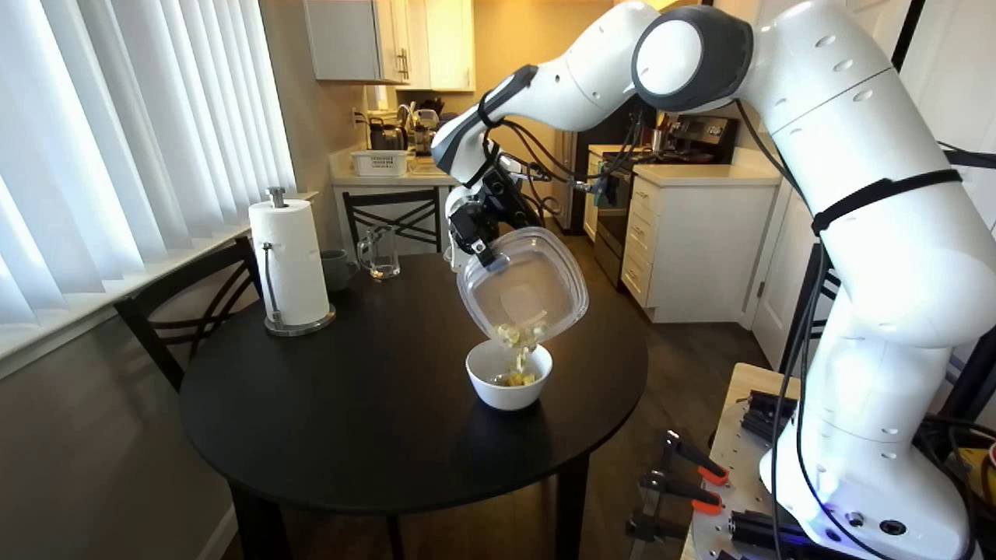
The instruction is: Pour the contents from the right bowl into the left bowl
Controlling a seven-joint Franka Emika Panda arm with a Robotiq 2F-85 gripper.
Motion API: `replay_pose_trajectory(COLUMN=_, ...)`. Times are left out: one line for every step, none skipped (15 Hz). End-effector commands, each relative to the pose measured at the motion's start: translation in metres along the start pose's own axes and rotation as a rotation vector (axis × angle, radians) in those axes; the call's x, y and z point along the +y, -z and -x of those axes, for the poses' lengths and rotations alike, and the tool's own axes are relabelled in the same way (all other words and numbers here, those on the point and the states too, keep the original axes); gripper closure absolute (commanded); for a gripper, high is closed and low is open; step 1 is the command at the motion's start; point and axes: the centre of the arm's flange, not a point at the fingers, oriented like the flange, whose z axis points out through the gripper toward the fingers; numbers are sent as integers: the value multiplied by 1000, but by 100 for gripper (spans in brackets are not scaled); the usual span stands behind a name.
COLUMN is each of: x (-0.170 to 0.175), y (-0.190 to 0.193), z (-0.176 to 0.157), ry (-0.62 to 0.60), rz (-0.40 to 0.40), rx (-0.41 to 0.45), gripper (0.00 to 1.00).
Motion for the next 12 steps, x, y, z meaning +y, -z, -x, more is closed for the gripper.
replay_pose_trajectory(x=1, y=17, z=-8, ry=-64, rz=-93, rx=-38, gripper=95)
replay_pose_trajectory(x=3, y=18, z=-8, ry=-70, rz=-109, rx=-45, gripper=95)
replay_pose_trajectory(x=5, y=20, z=-10, ry=-73, rz=-121, rx=-47, gripper=95)
replay_pose_trajectory(x=6, y=21, z=-12, ry=-71, rz=-132, rx=-48, gripper=95)
replay_pose_trajectory(x=7, y=22, z=-12, ry=-72, rz=-137, rx=-46, gripper=95)
replay_pose_trajectory(x=7, y=23, z=-12, ry=-60, rz=-146, rx=-39, gripper=96)
replay_pose_trajectory(x=7, y=24, z=-13, ry=-53, rz=-155, rx=-32, gripper=96)
replay_pose_trajectory(x=6, y=25, z=-13, ry=-47, rz=-163, rx=-24, gripper=96)
replay_pose_trajectory(x=5, y=25, z=-13, ry=-46, rz=-169, rx=-15, gripper=96)
replay_pose_trajectory(x=3, y=26, z=-14, ry=-42, rz=-178, rx=-10, gripper=96)
replay_pose_trajectory(x=1, y=26, z=-15, ry=-38, rz=-182, rx=-5, gripper=95)
replay_pose_trajectory(x=-4, y=26, z=-15, ry=-31, rz=-186, rx=6, gripper=95)
